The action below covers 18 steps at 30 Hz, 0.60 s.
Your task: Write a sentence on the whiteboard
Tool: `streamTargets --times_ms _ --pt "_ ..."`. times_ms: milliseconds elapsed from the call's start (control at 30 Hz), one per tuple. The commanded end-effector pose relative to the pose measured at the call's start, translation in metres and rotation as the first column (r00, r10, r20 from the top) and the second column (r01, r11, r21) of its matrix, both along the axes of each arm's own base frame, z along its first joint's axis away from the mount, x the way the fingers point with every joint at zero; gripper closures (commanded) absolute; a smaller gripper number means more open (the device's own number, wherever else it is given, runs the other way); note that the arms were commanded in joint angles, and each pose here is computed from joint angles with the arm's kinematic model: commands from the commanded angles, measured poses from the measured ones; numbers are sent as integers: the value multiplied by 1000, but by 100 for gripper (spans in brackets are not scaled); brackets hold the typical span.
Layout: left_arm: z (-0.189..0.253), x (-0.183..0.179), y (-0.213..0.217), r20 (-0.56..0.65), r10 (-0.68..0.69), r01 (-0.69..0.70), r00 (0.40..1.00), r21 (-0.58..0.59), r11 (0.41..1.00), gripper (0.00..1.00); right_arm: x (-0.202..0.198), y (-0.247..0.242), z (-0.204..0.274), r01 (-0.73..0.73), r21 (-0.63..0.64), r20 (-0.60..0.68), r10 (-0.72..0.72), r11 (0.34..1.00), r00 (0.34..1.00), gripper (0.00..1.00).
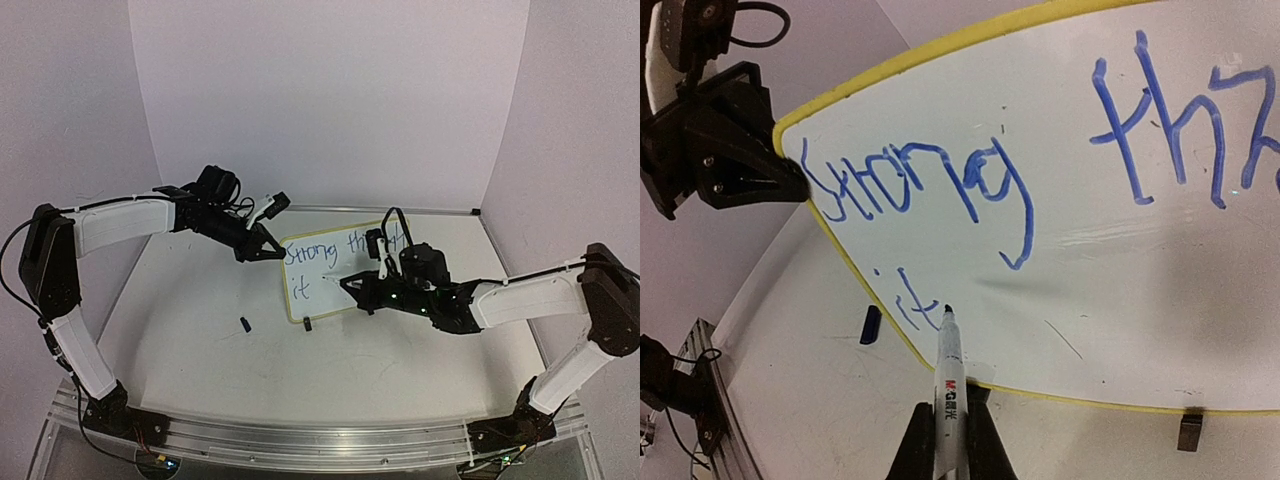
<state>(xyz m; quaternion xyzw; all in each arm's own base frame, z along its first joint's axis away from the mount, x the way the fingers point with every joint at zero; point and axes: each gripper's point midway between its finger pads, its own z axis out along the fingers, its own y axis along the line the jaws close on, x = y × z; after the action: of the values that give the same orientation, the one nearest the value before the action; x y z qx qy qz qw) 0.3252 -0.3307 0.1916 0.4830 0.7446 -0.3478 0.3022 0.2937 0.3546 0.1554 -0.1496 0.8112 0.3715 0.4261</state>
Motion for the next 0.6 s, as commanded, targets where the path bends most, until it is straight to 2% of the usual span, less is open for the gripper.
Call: streamTargets --times_ms 0,333,567 --pt "-18 -5 12 5 11 -11 1000 103 995 100 3 3 -9 -6 -9 -7 6 1000 1000 100" --pt "-19 -6 12 5 10 -10 1000 105 994 100 23 -7 -19 79 -15 -31 -79 997 996 100" --pt "-18 -6 11 6 9 -10 1000 103 995 100 28 -7 -14 76 -14 -9 -76 997 997 100"
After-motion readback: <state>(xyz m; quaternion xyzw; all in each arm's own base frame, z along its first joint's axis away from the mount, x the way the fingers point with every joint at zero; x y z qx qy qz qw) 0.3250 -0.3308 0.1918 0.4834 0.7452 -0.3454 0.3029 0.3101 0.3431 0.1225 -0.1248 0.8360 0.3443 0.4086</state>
